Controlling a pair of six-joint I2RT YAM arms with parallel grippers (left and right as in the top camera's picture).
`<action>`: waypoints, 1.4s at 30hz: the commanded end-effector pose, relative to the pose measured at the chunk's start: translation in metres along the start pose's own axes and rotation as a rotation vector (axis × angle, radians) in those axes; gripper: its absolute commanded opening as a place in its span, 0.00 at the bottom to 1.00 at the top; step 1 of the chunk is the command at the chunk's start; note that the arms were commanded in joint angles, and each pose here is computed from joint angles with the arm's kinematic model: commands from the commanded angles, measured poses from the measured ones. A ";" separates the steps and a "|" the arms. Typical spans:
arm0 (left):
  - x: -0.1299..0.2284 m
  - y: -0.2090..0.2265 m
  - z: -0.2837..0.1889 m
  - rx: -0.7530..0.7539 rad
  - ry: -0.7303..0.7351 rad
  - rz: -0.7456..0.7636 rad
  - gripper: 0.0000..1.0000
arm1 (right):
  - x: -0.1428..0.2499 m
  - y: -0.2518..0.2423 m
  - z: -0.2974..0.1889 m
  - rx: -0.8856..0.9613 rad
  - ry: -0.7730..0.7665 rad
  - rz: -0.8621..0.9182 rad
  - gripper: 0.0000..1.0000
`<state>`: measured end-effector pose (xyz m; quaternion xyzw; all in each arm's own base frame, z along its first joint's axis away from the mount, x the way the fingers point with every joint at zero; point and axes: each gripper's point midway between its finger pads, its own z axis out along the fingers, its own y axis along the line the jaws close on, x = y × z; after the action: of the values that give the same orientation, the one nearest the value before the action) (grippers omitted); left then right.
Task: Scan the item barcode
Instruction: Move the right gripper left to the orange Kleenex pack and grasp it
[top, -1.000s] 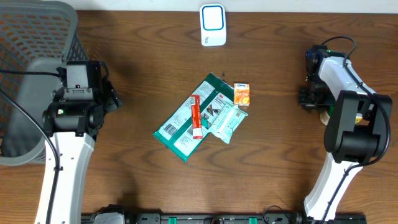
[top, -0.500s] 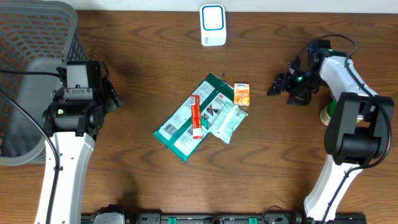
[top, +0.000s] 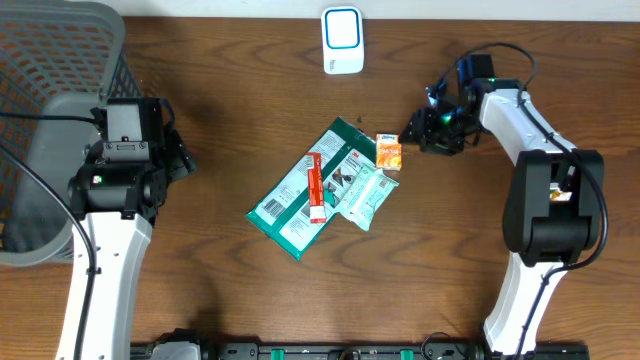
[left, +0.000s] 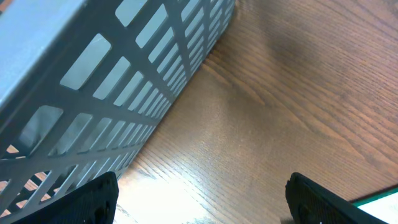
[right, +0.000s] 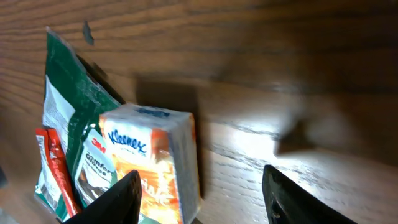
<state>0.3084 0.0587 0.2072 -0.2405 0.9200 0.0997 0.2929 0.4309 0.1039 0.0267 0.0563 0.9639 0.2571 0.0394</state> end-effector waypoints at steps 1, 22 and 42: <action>-0.005 0.003 -0.003 -0.011 -0.015 0.001 0.87 | 0.003 0.001 0.006 0.012 0.009 0.017 0.55; -0.005 0.003 -0.003 -0.011 -0.015 0.001 0.87 | 0.007 0.031 0.023 -0.005 0.010 -0.031 0.35; -0.005 0.003 -0.003 -0.011 -0.015 0.001 0.87 | 0.004 0.021 0.033 0.207 -0.040 -0.120 0.37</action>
<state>0.3085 0.0587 0.2074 -0.2405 0.9200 0.0996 0.2930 0.4299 0.1545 0.0182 0.0163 0.9780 0.1990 0.0599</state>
